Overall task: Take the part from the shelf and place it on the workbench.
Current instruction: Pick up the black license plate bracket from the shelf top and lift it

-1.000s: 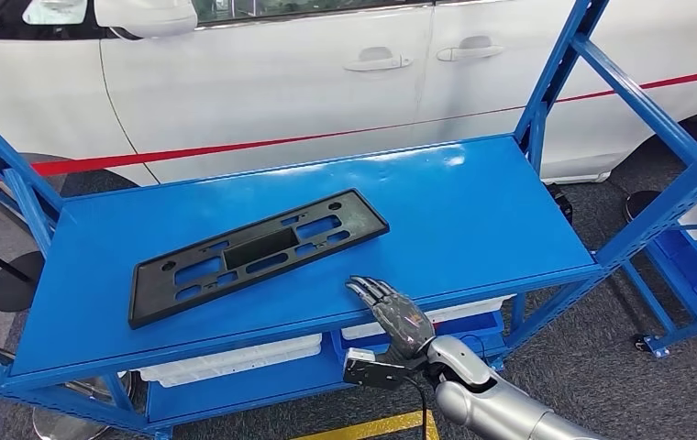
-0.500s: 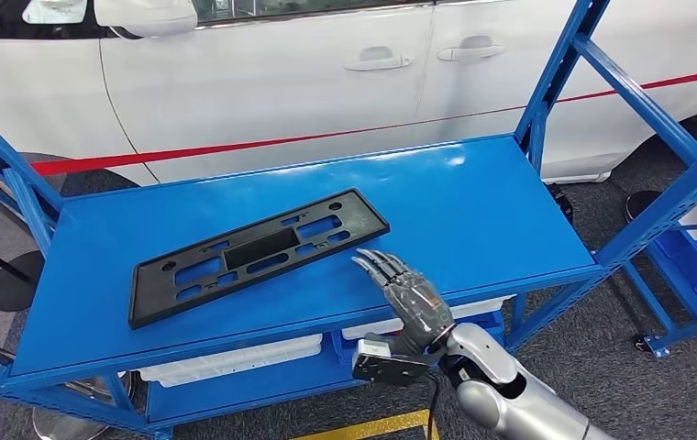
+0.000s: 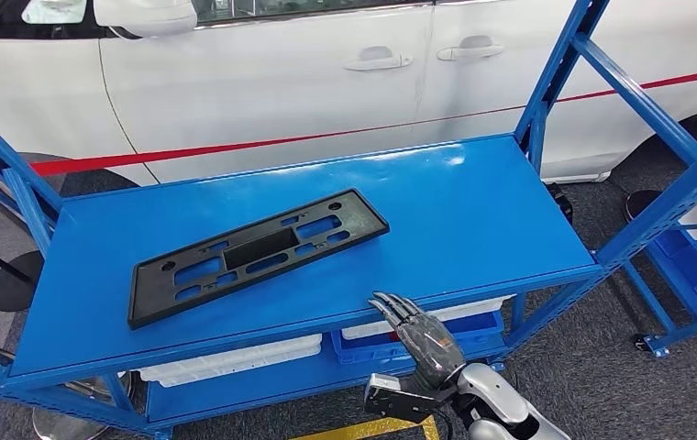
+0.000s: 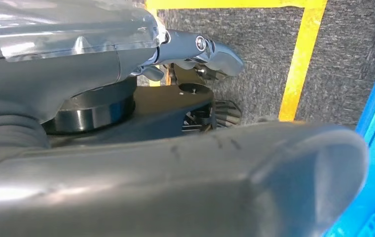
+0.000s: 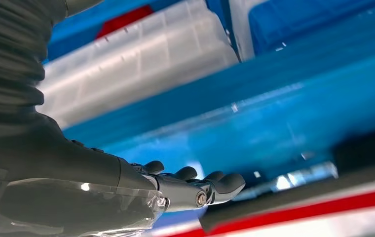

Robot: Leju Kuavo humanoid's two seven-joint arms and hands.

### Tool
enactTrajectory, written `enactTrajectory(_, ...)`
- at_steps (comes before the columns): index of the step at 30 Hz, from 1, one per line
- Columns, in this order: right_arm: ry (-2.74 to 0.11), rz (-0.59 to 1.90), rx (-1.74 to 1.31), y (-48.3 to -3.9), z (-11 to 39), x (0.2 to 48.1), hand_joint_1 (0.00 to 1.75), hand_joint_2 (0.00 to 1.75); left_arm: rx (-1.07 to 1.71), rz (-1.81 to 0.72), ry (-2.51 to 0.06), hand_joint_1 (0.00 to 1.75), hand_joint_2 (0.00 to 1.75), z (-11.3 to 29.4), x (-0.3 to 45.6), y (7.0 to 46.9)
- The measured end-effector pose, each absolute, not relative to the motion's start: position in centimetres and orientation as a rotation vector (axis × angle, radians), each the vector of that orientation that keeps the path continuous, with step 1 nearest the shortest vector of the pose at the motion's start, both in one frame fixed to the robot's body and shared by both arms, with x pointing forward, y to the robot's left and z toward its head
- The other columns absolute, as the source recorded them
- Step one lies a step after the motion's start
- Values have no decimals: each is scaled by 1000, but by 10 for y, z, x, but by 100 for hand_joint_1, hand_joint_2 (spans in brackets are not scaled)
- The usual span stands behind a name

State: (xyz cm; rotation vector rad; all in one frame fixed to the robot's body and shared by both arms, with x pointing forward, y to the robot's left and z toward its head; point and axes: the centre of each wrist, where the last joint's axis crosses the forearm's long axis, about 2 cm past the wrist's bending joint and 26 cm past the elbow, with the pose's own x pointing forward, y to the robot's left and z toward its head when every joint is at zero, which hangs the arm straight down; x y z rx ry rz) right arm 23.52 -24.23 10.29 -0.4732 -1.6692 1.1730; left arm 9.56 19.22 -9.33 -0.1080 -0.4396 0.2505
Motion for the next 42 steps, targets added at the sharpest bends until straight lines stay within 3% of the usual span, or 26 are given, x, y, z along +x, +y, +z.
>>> enactTrajectory(11,-1623,1251,-586,-216,95,239,0,175,-133,349,-444,0,0,-92,102,193)
enactTrajectory(21,-1844,1444,-779,-162,138,272,0,175,-150,314,-438,0,0,-89,108,187)
enactTrajectory(31,-1980,1438,-669,-130,178,307,0,175,-136,330,-444,0,0,-88,114,187)
enactTrajectory(42,-1966,1506,-536,-111,176,330,0,175,-124,402,-447,0,0,-90,109,190)
